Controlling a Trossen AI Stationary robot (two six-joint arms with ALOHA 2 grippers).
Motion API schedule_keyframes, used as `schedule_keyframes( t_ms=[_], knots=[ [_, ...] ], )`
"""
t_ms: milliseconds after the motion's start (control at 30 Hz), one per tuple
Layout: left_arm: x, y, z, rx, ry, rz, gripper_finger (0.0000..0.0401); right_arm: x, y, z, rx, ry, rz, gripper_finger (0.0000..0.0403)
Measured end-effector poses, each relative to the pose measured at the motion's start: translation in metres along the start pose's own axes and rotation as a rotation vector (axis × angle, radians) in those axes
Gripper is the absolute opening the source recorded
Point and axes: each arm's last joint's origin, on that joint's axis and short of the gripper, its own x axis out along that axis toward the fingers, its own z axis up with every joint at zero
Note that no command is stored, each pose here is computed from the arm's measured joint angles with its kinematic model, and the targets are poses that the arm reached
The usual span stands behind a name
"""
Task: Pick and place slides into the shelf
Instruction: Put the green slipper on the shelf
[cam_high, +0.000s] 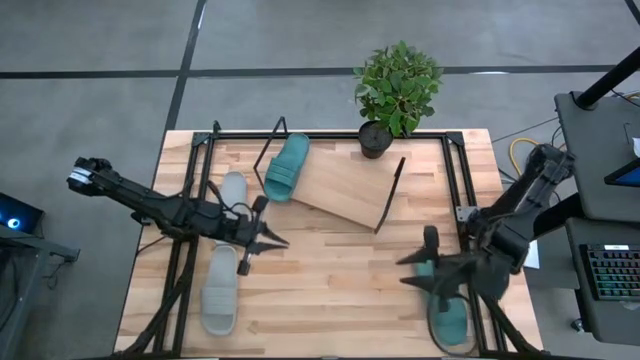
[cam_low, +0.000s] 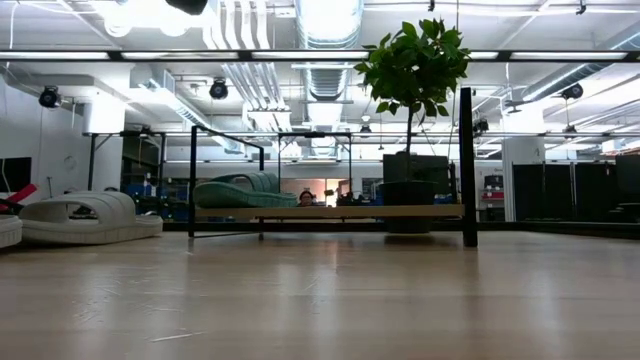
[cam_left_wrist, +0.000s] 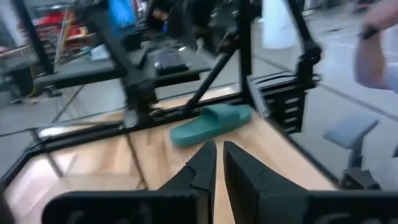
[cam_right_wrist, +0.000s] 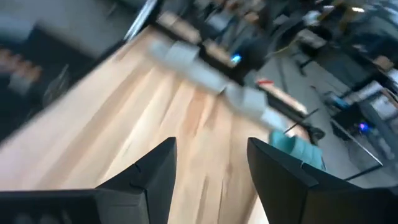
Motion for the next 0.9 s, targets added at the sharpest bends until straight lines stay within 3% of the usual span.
schedule_keyframes(
  t_ms=[100,300,700,900],
  knots=[
    [0.001,0.0,0.001,0.0,-0.025,0.007,0.0015,-0.009,0.008,-0.005,0.035,0.053,0.109,0.0187],
    [0.007,0.0,-0.001,0.003,-0.032,0.041,0.0015,-0.025,0.019,0.005,0.363,0.064,0.317,0.0187],
    [0.018,-0.002,-0.012,0.004,0.027,0.049,0.0016,-0.039,0.062,0.016,0.365,0.088,0.413,0.0187],
    [0.017,0.0,-0.015,0.006,0.042,0.113,0.0016,-0.034,0.098,0.022,0.387,0.238,0.346,0.0187]
  ],
)
